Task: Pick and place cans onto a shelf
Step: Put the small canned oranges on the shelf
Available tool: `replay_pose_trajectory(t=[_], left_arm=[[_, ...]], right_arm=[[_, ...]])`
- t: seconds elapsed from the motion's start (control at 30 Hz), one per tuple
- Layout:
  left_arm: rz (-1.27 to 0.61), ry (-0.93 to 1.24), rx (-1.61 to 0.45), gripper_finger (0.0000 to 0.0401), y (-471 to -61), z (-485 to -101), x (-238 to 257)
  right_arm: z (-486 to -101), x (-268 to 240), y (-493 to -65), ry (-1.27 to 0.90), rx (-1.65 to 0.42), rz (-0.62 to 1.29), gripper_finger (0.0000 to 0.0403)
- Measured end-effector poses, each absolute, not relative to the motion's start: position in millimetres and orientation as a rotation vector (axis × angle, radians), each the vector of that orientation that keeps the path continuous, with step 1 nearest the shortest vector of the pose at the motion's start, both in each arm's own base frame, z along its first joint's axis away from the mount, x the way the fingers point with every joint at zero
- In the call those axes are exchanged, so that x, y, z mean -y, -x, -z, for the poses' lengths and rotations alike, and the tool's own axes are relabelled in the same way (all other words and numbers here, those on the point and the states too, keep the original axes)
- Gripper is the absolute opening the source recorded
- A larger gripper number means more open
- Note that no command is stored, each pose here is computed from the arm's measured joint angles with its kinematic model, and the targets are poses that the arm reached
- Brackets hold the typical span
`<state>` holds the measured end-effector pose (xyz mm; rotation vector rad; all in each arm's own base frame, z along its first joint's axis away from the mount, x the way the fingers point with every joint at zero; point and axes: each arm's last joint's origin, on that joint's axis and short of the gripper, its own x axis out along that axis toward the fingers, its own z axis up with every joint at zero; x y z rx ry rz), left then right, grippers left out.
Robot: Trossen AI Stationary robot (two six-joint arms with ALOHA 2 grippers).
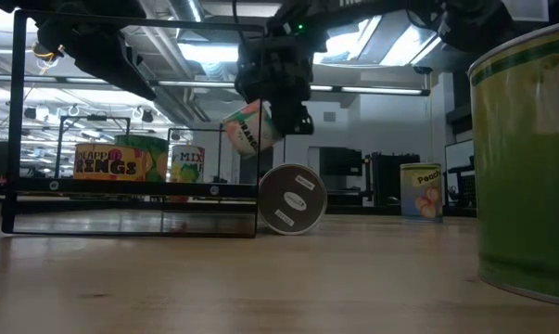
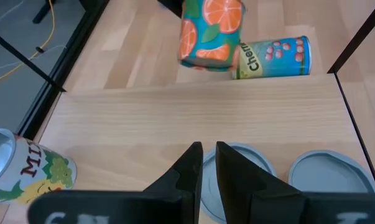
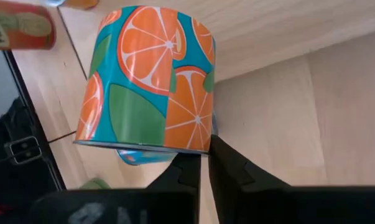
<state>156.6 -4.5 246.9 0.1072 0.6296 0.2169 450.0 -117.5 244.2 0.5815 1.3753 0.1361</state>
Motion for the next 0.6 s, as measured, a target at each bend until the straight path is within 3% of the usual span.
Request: replay_pose_trajectory(t=[0.3,0.6], left_arm=[[-0.217,-0.108,-0.634,0.0039,-156.3,-246.6,4.4],[-0.216,-0.108,-0.634,0.0039,-156.3,-246.7,4.4]], right_arm=[[-240.0,124.5,-434.4,-0.575,-1.542,-0.016,0.0022],[-239.6,164.4,-421.6,-0.651,-1.520,0.117,0.0022]])
